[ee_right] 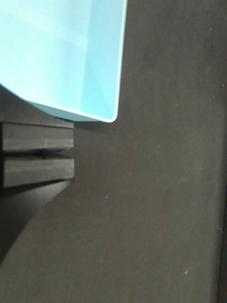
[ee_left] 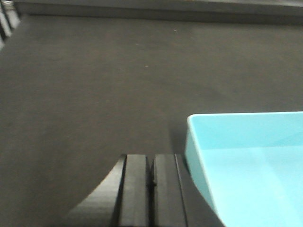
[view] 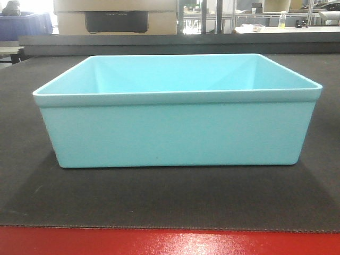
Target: Fetch blue bin and place on conveyor start
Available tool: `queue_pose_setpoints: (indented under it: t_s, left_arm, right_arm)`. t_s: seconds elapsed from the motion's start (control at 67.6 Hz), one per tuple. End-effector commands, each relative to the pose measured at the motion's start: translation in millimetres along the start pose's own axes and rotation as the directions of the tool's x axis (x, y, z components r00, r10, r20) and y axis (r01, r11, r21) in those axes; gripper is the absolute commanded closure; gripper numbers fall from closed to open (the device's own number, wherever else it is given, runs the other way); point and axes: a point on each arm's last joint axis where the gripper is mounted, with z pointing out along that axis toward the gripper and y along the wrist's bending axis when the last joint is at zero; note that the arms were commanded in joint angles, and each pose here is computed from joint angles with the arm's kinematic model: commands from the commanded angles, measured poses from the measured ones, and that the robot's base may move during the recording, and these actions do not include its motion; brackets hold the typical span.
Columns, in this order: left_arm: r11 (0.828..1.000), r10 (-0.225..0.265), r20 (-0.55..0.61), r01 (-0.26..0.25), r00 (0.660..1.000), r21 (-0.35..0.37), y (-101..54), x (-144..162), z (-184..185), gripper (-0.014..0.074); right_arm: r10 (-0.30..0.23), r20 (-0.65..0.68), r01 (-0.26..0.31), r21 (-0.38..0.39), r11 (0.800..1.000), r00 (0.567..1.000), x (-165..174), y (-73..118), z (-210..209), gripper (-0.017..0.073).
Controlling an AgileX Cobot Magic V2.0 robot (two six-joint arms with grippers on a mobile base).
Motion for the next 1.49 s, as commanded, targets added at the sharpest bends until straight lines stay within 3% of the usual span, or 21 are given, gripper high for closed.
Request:
queue_pose_setpoints:
  t_s: [0.0, 0.237, 0.444, 0.77, 1.243, 1.376, 1.48]
  left_arm:
    - [1.000, -0.010, 0.071, 0.011, 0.997, -0.020, 8.1, 21.8, -18.7, 0.0704]
    - [1.000, -0.016, 0.198, 0.019, 0.980, -0.017, 15.5, 90.5, -59.8, 0.0704]
    - [1.000, -0.022, 0.305, 0.026, 0.952, -0.008, 18.1, 117.7, -86.5, 0.0704]
    - [1.000, -0.029, 0.415, 0.031, 0.909, 0.002, 19.5, 123.5, -110.5, 0.0704]
    - [0.999, -0.030, 0.414, 0.040, 0.910, -0.015, 20.0, 126.0, -109.8, 0.0704]
    - [0.997, 0.056, 0.442, -0.023, 0.895, -0.080, 18.2, 136.0, -103.8, 0.0704]
    - [0.992, 0.070, 0.481, -0.011, 0.874, -0.124, 20.3, 160.6, -86.9, 0.0704]
  right_arm:
    - [-0.024, 0.075, 0.024, 0.006, 1.000, 0.997, 17.5, -2.4, -5.4, 0.0721]
    - [-0.025, 0.294, 0.034, -0.025, 0.999, 0.955, 85.6, -3.8, -22.4, 0.0721]
    - [-0.018, 0.444, 0.038, -0.036, 0.999, 0.896, 101.8, -4.4, -46.6, 0.0721]
    - [-0.017, 0.468, 0.039, -0.038, 0.999, 0.884, 100.0, -4.3, -48.9, 0.0721]
    - [-0.017, 0.468, 0.039, -0.038, 0.999, 0.884, 100.0, -4.3, -48.9, 0.0721]
    - [-0.017, 0.470, 0.039, -0.038, 0.998, 0.883, 99.9, -4.2, -49.0, 0.0721]
    - [-0.017, 0.470, 0.039, -0.038, 0.998, 0.883, 99.9, -4.2, -49.0, 0.0721]
